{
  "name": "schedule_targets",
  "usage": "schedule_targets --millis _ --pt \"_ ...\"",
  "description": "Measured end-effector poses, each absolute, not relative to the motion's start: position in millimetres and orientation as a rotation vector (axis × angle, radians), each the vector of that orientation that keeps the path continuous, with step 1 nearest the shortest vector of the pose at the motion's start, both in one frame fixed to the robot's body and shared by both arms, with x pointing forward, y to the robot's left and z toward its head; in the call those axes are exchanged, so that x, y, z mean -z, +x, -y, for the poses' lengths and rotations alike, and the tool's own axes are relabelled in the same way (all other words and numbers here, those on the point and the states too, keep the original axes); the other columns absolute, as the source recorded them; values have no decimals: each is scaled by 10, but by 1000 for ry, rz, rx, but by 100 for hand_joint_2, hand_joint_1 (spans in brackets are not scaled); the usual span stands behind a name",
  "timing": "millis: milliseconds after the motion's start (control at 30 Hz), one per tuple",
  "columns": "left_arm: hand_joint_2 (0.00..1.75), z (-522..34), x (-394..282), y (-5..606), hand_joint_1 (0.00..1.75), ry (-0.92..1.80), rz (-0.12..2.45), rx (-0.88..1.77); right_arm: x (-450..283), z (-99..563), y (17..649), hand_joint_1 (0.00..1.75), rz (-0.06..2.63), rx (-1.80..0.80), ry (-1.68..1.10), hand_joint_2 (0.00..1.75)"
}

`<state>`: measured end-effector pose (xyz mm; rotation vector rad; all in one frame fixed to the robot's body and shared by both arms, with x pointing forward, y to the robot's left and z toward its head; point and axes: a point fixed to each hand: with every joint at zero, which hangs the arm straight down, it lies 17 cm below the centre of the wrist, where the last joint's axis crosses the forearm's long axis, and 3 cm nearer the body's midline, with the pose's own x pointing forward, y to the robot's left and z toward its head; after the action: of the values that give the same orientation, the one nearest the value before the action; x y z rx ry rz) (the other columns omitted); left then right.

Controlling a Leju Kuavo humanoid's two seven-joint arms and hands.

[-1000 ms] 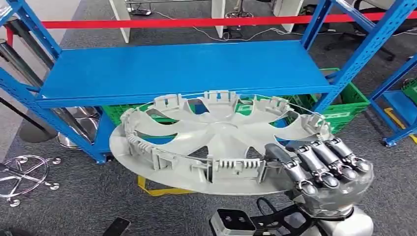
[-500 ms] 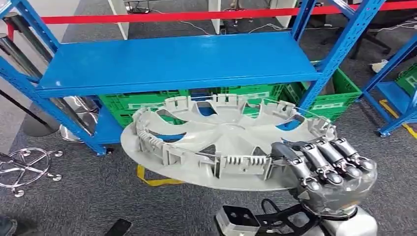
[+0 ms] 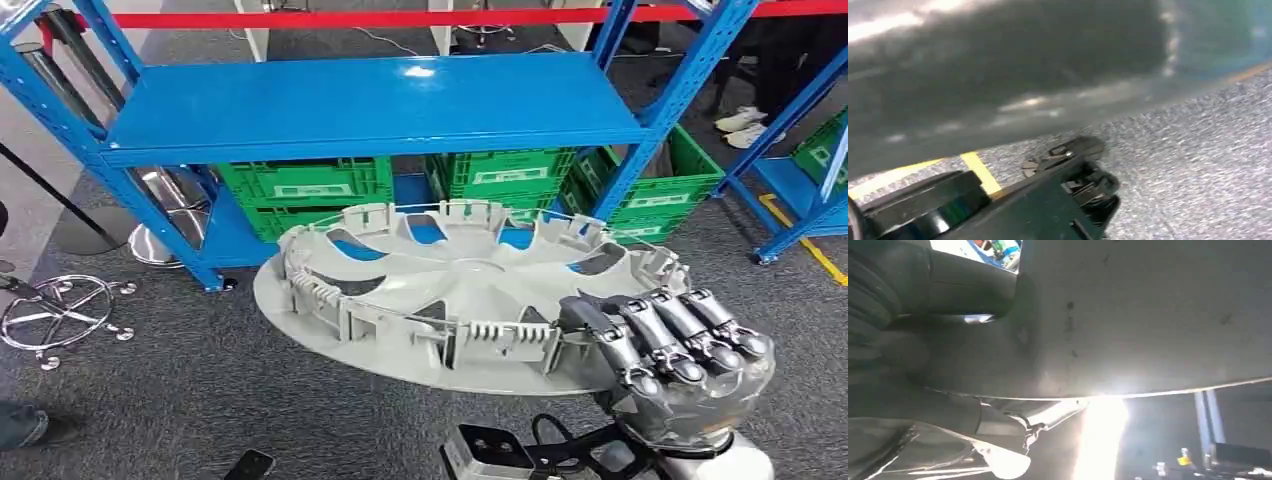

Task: Take the parts from the cabinet and place them on the table.

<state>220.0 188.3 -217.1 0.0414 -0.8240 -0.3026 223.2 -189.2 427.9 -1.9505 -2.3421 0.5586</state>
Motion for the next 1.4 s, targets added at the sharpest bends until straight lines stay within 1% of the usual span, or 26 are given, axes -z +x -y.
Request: schedule_targets --millis 267,1400 --pt "0 -1854 2247 1992 0 35 785 303 -4252 1955 2211 175 2304 -552 -1950 175" --pt "0 -1902 2218 2107 0 42 799 305 -4301 2010 2198 175 2293 -508 -1960 175"
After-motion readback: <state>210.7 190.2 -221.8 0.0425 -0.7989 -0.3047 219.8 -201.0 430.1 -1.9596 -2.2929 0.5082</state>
